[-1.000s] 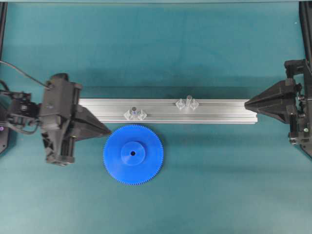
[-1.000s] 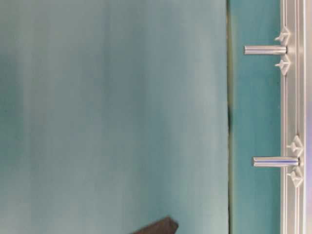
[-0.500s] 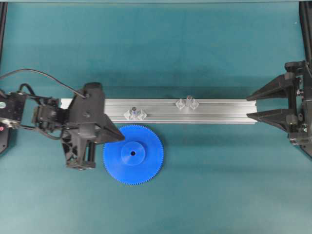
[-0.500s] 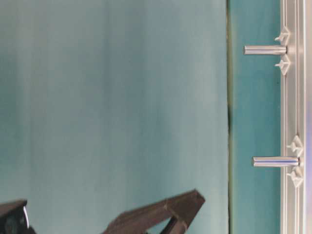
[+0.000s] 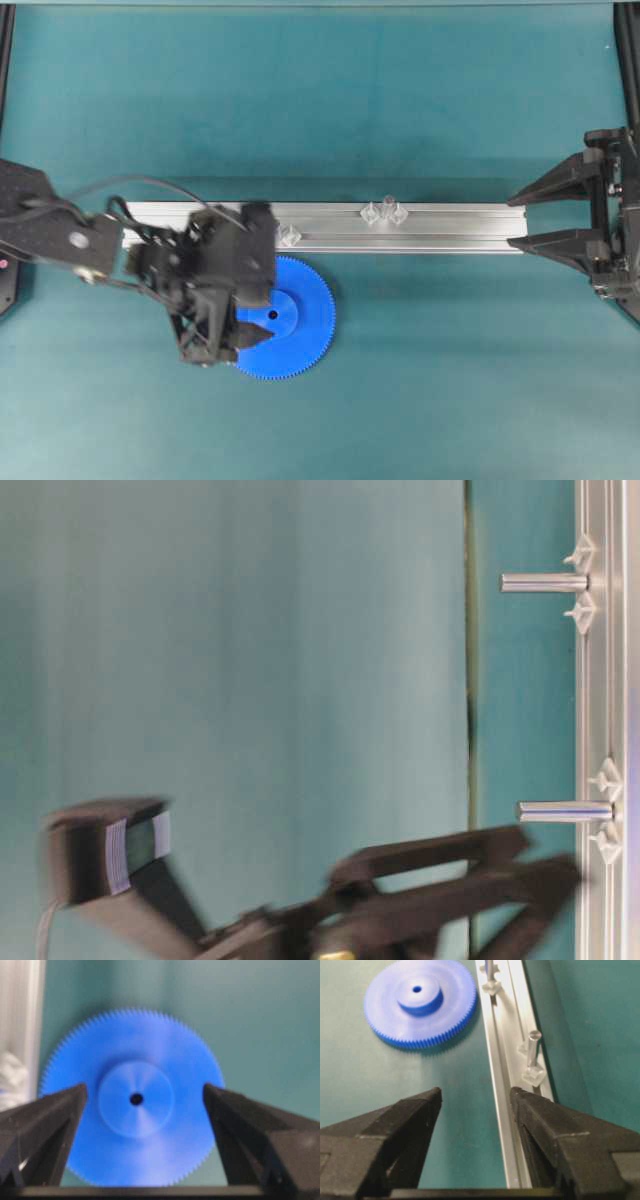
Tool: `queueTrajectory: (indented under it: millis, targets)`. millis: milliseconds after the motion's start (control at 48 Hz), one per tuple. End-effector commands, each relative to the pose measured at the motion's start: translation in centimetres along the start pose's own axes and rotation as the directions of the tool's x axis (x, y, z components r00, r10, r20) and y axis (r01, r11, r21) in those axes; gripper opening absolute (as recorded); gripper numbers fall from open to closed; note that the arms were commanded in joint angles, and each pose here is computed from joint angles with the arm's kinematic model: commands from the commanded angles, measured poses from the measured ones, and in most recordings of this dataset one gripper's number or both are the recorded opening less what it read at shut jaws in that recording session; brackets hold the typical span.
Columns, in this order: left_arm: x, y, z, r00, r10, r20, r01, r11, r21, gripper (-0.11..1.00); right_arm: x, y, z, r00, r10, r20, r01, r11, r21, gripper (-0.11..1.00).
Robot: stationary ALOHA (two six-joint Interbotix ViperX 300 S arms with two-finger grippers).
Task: Insert the large gear onto the shaft.
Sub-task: 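Lower the open left gripper over the blue gear's hub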
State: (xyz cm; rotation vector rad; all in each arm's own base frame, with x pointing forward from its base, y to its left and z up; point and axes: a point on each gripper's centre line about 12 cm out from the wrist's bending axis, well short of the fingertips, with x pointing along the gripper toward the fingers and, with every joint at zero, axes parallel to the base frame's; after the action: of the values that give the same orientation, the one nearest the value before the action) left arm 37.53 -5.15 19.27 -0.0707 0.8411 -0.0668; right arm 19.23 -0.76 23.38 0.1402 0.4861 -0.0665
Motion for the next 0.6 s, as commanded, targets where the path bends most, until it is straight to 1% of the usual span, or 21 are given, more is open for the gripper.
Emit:
queueTrajectory:
  millis: [0,146,396,584]
  targets:
    - [0.5,-0.5,0.9,1.000,-0.003,-0.011,0.003,1.000,0.016,0.92,0.0,0.0,0.4,1.000,-0.002,0.013,0.002,1.000,0.006,0.72]
    - [1.8,-0.5,0.7,0.998,0.004,-0.060,-0.001,0.999,0.045,0.93,-0.1,-0.1,0.3,1.000,-0.003,0.013,0.003,1.000,0.007,0.75]
    - [3.4,-0.3,-0.2,0.984,0.025,-0.177,-0.015,0.998,0.053,0.93,-0.3,-0.1,0.2,1.000,-0.002,0.022,0.002,1.000,0.008,0.75]
    - [4.2,0.0,-0.4,0.978,0.033,-0.208,-0.022,0.998,0.051,0.93,-0.6,-0.1,0.1,0.999,0.000,0.034,0.000,1.000,0.008,0.75]
